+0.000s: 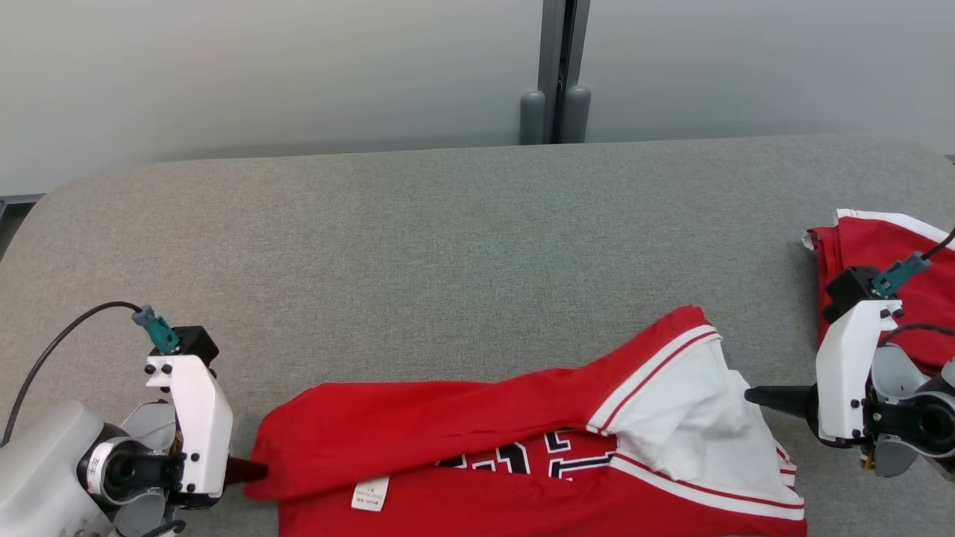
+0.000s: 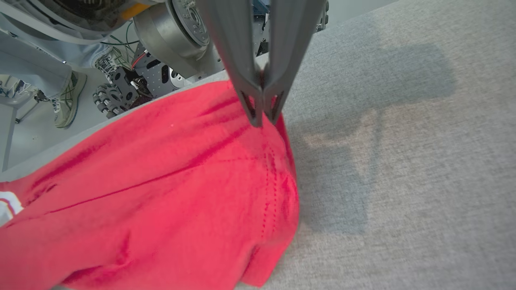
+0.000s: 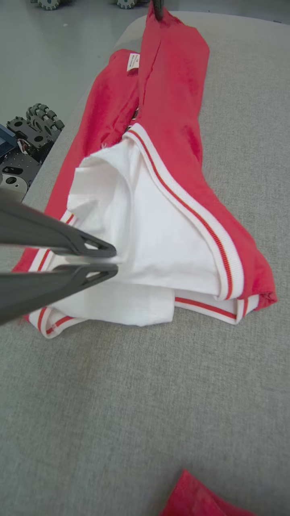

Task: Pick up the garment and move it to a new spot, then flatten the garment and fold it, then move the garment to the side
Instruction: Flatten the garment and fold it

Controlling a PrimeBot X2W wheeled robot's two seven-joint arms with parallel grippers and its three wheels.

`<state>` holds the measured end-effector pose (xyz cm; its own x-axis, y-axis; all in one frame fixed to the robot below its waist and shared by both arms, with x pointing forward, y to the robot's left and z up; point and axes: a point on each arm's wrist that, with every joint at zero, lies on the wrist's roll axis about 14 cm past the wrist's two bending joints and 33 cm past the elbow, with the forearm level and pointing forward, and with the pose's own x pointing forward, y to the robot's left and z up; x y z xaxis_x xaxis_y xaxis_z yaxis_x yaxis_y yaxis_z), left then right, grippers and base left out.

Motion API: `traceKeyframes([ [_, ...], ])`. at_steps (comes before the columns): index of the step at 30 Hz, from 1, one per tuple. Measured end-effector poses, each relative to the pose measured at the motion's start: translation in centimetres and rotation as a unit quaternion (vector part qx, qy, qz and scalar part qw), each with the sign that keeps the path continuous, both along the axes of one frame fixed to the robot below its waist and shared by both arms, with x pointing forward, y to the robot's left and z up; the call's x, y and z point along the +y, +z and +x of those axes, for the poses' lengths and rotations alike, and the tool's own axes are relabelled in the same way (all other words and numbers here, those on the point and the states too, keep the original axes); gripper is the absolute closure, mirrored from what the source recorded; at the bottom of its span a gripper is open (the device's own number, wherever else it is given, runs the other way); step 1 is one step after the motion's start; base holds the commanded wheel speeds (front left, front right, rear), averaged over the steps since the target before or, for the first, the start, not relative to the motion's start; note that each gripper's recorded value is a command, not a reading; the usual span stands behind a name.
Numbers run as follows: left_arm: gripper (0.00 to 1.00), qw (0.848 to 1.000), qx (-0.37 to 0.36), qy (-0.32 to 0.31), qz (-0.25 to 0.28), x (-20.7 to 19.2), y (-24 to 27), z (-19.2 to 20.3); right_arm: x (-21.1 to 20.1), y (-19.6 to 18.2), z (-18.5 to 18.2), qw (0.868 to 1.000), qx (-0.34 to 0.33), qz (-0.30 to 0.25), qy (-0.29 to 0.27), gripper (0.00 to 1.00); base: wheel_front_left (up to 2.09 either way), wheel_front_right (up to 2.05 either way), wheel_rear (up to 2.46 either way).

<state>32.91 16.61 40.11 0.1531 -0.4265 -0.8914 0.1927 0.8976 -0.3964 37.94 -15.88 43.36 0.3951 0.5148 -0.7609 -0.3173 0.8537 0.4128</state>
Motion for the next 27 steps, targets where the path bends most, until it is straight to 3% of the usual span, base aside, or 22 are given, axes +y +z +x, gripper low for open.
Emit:
traceKeyframes([
  [1,0.0,1.0,0.004,-0.002,0.001,0.0,-0.1,-0.2,0.1,-0.1,0.0,1.0,0.0,0.002,-0.001,0.0,0.0,0.0,0.0],
  [9,0.0,1.0,-0.013,0.003,0.006,0.4,0.0,0.2,0.2,0.5,0.6,0.999,-0.013,0.022,-0.021,0.0,0.0,0.0,0.0],
  [13,0.0,0.997,-0.079,0.025,0.009,1.4,1.7,2.4,0.6,3.5,2.5,0.994,-0.076,0.061,-0.041,0.0,0.0,0.0,0.0],
  [17,0.0,0.984,-0.172,0.039,-0.002,1.3,4.4,5.0,-0.2,7.5,4.8,0.978,-0.172,0.092,-0.075,0.0,0.0,0.0,0.0],
  [18,0.0,0.979,-0.2,0.045,-0.005,1.4,5.2,5.7,-0.5,8.3,5.2,0.972,-0.198,0.094,-0.082,0.0,0.0,0.0,0.0],
  [19,0.0,0.963,-0.264,0.054,0.001,1.7,6.9,7.1,-0.8,9.7,5.9,0.959,-0.246,0.104,-0.097,0.0,0.0,0.0,0.0],
  [21,0.0,0.943,-0.323,0.077,-0.003,2.1,8.6,8.3,-1.1,10.2,6.0,0.948,-0.28,0.109,-0.109,0.0,0.0,0.0,0.0],
  [24,0.0,0.916,-0.385,0.109,-0.016,2.1,10.1,8.8,-2.7,11.1,6.7,0.924,-0.347,0.093,-0.128,0.0,0.0,0.0,0.0],
  [27,0.0,0.878,-0.452,0.16,-0.012,3.4,11.9,9.2,-3.4,10.9,6.6,0.906,-0.39,0.081,-0.142,0.0,0.0,0.0,0.0],
])
